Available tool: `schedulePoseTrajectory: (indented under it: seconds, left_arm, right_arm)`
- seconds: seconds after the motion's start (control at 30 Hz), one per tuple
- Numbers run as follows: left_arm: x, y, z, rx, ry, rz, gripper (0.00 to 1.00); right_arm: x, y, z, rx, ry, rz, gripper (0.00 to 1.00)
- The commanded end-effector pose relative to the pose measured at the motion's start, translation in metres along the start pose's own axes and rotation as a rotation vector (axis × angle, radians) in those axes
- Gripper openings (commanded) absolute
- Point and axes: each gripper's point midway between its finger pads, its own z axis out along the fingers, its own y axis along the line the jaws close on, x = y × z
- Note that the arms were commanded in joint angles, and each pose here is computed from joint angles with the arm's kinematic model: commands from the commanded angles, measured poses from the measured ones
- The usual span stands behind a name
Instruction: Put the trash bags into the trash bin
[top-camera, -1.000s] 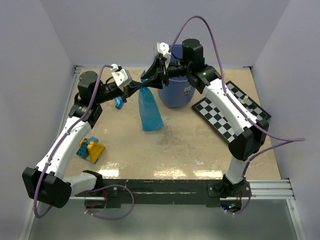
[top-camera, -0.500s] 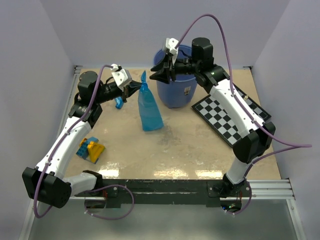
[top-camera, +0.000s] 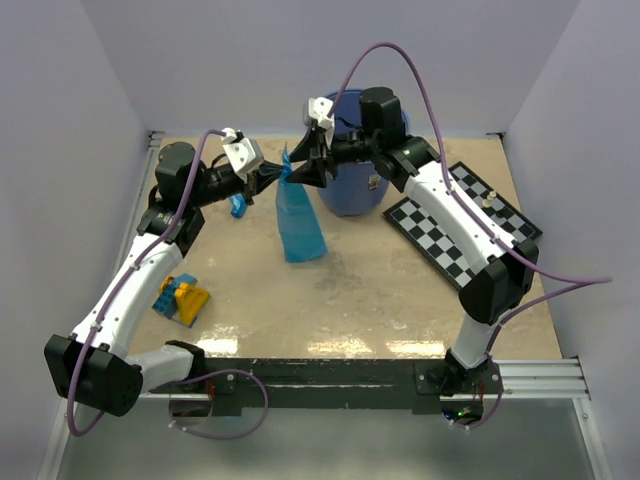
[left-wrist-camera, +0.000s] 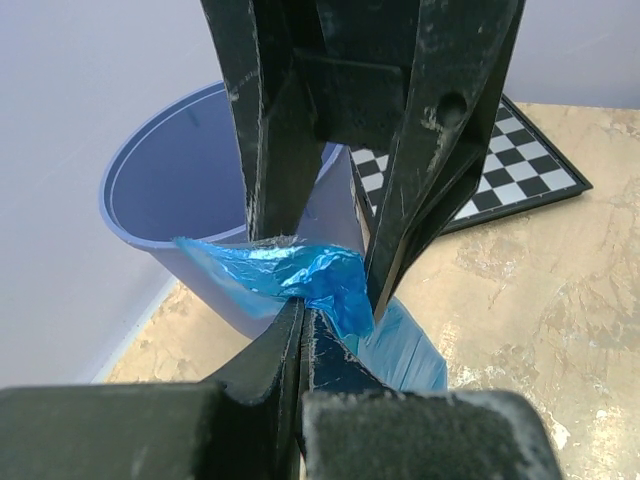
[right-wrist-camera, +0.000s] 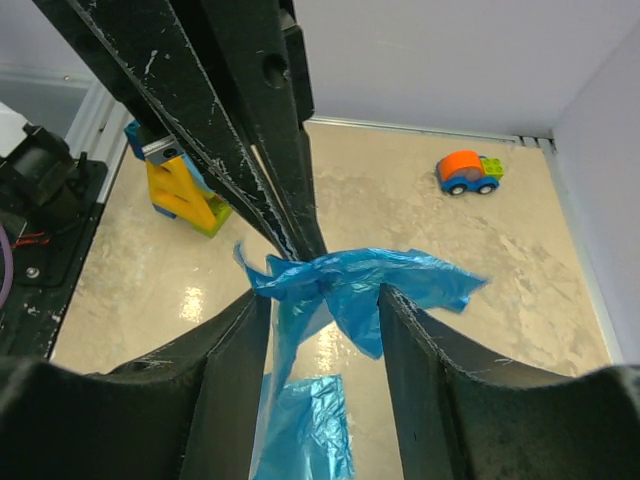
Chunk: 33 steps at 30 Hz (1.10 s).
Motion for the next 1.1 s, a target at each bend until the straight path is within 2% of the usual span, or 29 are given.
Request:
schedulePoseTrajectory:
  seconds: [0.0, 0.13, 0.33, 0.47, 0.73, 1.07]
  left_arm:
    - [-0.026, -0.002, -0.004, 0.006, -0.053, 0.036, 0.00]
    - [-0.027, -0.003, -0.004, 0.016, -0.056, 0.040, 0.00]
    - [-0.023, 0.001, -0.007, -0.009, -0.038, 0.058, 0.00]
    - [-0.017, -0.006, -0.008, 0.020, -0.019, 0.053, 0.00]
    - [-0.022, -0.013, -0.006, 0.066, -0.036, 0.040, 0.00]
    - [-0.019, -0.004, -0.002, 0.035, -0.026, 0.018, 0.00]
  right_arm:
    - [-0.013, 0.003, 0.002, -0.020, -0.025, -0.038, 0.48]
    - [-0.015, 0.000, 0.003, -0.014, -0.035, -0.031, 0.40]
    - [-0.022, 0.004, -0.004, -0.025, -0.030, -0.060, 0.47]
    - [-0.023, 0.005, -0.013, -0.020, -0.028, -0.061, 0.45]
    - [-0.016, 0.002, -0.005, -0.031, -0.042, -0.028, 0.40]
    - [-0.024, 0.018, 0.005, -0.116, -0.074, -0.010, 0.42]
